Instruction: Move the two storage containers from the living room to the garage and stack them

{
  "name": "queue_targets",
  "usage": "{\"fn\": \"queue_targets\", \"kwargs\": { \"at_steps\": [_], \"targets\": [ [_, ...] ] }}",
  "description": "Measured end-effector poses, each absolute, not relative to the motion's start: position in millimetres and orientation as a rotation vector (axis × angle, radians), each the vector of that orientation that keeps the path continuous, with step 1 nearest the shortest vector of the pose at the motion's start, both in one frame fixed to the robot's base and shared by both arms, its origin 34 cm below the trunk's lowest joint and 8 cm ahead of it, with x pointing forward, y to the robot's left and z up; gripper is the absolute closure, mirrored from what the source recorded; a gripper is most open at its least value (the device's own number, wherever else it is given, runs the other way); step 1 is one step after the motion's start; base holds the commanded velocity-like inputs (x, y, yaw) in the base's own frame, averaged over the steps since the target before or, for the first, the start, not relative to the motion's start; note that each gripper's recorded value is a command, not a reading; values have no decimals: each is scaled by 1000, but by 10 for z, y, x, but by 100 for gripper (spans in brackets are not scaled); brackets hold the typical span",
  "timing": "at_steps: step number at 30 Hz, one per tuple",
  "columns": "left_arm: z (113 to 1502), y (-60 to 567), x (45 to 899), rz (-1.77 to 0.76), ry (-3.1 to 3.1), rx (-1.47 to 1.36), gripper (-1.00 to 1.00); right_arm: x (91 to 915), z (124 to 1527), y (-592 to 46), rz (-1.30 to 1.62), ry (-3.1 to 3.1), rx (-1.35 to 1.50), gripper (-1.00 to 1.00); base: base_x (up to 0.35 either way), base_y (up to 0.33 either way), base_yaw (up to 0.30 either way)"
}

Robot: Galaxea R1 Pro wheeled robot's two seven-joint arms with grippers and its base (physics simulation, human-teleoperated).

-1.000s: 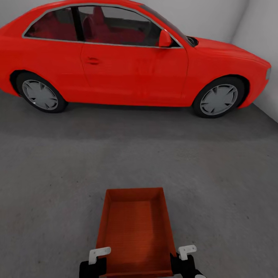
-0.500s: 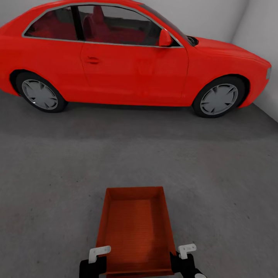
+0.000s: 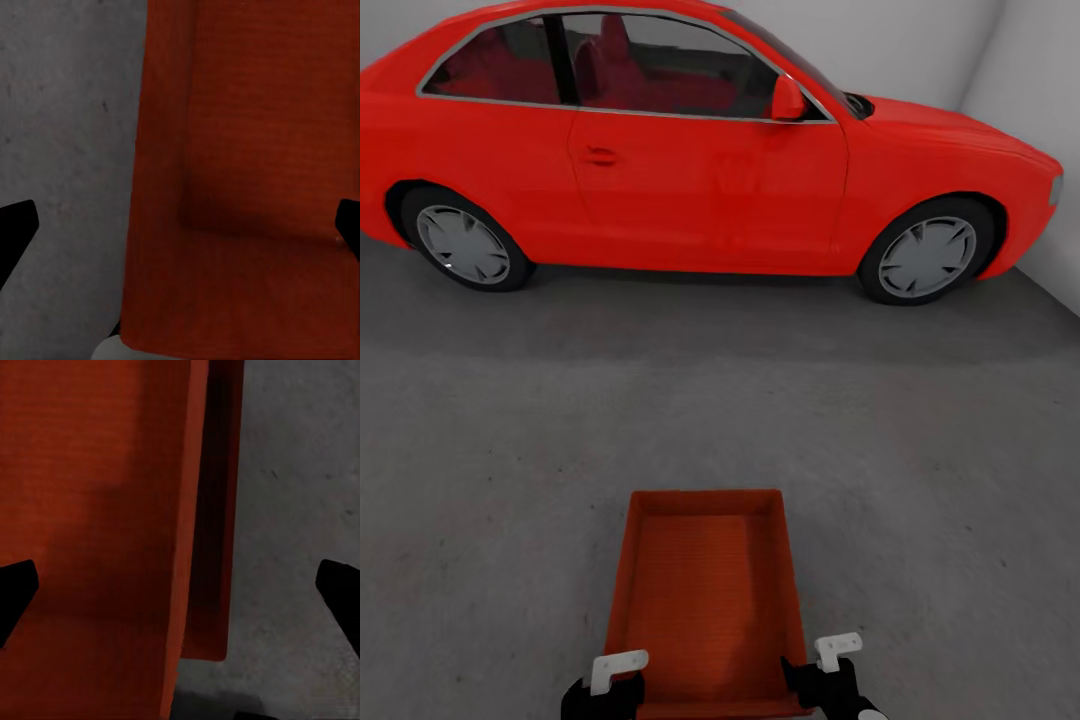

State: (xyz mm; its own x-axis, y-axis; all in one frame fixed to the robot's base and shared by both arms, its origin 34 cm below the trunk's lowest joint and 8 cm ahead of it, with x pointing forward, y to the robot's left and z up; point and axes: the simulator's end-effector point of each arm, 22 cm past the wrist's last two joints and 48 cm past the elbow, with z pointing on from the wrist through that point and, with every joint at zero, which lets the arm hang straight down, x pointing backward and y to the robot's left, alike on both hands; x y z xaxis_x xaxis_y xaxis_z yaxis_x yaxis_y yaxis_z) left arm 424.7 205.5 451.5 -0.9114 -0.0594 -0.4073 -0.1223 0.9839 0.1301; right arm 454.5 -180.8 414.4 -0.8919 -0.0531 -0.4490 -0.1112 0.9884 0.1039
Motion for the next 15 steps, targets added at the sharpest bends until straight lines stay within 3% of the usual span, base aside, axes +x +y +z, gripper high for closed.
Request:
{"fn": "queue_targets", "kwargs": {
  "at_steps": [15],
  "targets": [
    [4518, 2057, 4253, 214, 2715, -130, -100, 4544, 4144, -1807, 175, 2673, -117, -100, 0, 0, 0]
  ]
}}
